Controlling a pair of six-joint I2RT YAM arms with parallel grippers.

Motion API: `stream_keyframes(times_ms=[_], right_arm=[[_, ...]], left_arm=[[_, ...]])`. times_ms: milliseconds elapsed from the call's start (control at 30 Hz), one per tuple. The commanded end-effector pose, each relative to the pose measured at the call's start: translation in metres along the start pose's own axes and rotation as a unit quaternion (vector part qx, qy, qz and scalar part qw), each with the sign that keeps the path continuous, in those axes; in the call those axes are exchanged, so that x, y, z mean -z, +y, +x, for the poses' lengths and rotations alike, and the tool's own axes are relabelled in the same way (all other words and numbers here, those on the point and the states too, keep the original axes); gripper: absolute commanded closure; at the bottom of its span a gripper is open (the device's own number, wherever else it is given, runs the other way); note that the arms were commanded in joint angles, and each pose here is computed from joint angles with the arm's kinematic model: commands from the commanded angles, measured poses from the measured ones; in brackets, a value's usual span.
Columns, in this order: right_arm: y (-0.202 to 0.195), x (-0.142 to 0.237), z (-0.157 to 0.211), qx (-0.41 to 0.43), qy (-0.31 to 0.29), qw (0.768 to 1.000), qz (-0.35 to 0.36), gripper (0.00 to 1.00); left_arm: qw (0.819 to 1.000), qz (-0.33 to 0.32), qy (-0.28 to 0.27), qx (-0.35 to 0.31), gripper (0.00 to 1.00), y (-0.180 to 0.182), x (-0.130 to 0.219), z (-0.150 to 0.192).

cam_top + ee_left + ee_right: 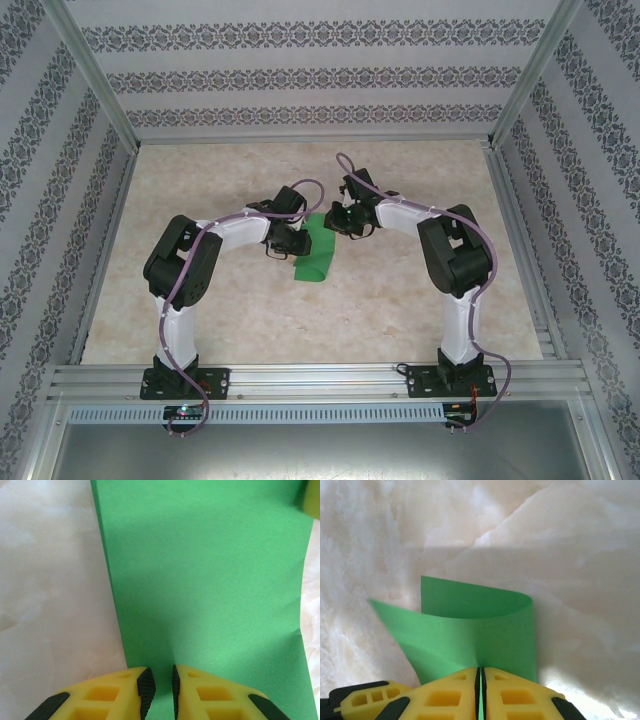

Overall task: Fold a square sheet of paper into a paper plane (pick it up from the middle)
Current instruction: Fold the square sheet of paper in half at the center of the table.

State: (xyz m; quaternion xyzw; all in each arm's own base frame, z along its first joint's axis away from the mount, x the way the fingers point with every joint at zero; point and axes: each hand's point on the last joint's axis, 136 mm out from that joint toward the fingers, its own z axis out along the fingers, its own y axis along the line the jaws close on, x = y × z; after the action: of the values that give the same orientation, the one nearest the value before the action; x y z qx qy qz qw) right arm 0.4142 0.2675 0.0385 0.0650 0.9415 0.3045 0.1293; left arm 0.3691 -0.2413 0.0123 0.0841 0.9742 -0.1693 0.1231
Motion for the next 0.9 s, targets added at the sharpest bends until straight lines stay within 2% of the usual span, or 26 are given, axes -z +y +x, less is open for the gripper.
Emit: stream_keyframes(times_ms=[0, 433, 667, 867], right_arm=[[-0.003, -0.013, 0.004, 0.005, 0.015, 1.000, 0.007, 0.88], [-0.053, -0.012, -0.011, 0.020, -0.004, 0.994, 0.105, 0.88], [-0.070, -0.013, -0.023, 0.016, -0.014, 0.994, 0.108, 0.88], [-0.079, 0.001, -0.040, 0.005, -0.043, 0.994, 0.100, 0.88]], left_arm=[[0.980, -0.143, 0.142, 0.014, 0.74, 0.076, -0.036, 0.087], [0.977, -0.149, 0.149, 0.009, 0.74, 0.079, -0.034, 0.093], [0.977, -0.149, 0.155, 0.008, 0.74, 0.080, -0.034, 0.096], [0.976, -0.148, 0.158, 0.006, 0.74, 0.080, -0.033, 0.098]])
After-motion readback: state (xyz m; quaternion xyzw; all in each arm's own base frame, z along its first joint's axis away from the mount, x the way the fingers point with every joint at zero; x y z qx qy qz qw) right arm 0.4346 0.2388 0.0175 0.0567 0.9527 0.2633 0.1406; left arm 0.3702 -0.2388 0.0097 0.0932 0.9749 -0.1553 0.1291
